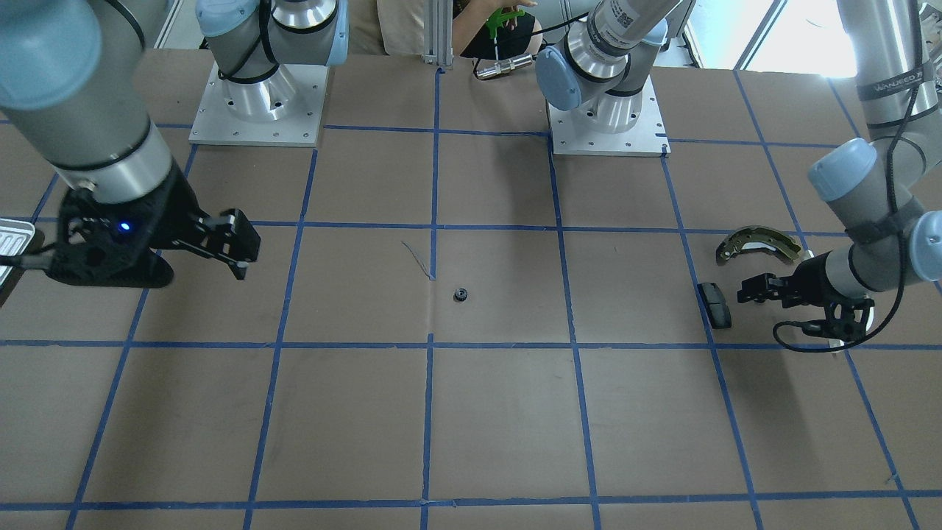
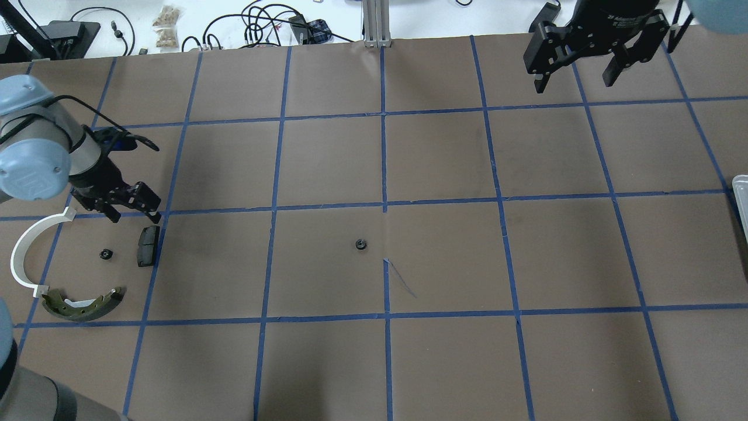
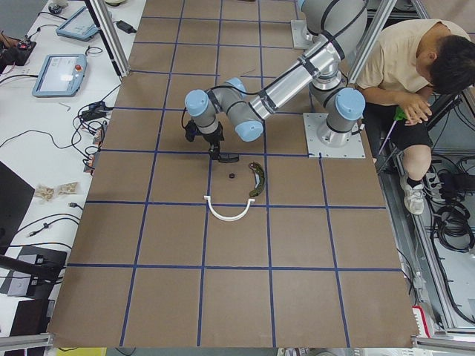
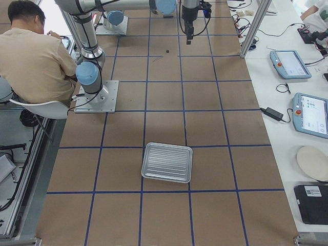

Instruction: Place bearing gear from tray to pile

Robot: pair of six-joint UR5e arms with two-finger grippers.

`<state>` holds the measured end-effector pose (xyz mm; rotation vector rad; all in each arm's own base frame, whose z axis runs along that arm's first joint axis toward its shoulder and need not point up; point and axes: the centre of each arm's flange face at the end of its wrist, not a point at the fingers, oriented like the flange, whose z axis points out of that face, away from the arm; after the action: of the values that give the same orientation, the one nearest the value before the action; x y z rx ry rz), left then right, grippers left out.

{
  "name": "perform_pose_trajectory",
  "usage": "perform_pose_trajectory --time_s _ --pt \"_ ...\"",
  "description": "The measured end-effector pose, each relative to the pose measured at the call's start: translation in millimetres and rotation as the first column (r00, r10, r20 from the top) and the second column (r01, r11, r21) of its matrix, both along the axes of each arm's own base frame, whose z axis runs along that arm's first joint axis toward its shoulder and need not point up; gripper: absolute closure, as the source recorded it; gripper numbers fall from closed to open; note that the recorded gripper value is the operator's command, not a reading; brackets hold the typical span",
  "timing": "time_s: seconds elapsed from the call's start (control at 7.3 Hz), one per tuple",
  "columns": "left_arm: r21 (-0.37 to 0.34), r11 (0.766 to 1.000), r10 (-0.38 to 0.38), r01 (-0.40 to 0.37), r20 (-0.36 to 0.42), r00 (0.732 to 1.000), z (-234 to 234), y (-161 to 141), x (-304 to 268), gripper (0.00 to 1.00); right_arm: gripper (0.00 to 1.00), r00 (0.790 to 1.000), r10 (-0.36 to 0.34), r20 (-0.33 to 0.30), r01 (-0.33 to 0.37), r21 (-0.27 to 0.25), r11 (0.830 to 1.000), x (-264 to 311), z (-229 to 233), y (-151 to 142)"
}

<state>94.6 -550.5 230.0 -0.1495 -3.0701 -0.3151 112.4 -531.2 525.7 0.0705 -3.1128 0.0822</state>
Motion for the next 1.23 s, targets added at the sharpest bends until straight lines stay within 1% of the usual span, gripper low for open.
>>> perform_pose_trajectory --time_s 0.14,0.27,0.41,0.55,0.68,0.82,0.96,1.23 --pt "-0.021 1.0 -0.003 0.003 -0.003 1.0 14.2 -1.6 -49.1 0.0 0.0 1.0 -0.025 0.012 0.025 -0.008 1.0 5.3 1.6 12.8" --pt "-0.044 0.999 -0.006 0.006 -0.012 1.0 27.4 -0.3 -96.3 0.0 0.0 0.997 -0.071 0.021 0.071 -0.008 0.997 15.5 -6.8 24.8" --pt "-0.064 0.998 -0.016 0.015 -0.011 1.0 39.4 4.1 -145.5 0.0 0.0 0.997 -0.081 0.021 0.081 -0.022 0.996 26.6 -22.6 32.8" --pt "-0.086 0.995 -0.05 0.049 -0.004 0.999 47.3 11.9 -197.3 0.0 0.0 0.999 -0.046 0.011 0.046 -0.053 0.997 30.5 -37.5 34.3" --pt "-0.113 0.99 -0.085 0.085 0.007 0.996 47.8 19.5 -245.0 0.0 0.0 1.0 -0.001 -0.001 0.001 -0.064 0.998 29.3 -47.9 33.7" --pt "-0.133 0.985 -0.106 0.107 0.013 0.994 42.3 28.1 -286.4 0.0 0.0 1.0 0.025 0.008 -0.025 -0.065 0.998 30.0 -53.8 33.2" --pt "-0.137 0.984 -0.112 0.113 0.014 0.994 33.6 39.1 -318.6 0.0 0.0 0.999 0.037 0.027 -0.036 -0.065 0.997 32.5 -55.7 33.2" --pt "-0.156 0.98 -0.123 0.122 0.008 0.992 8.4 57.5 -358.8 0.0 0.0 0.999 0.038 0.038 -0.035 -0.067 0.997 32.8 -54.5 33.2"
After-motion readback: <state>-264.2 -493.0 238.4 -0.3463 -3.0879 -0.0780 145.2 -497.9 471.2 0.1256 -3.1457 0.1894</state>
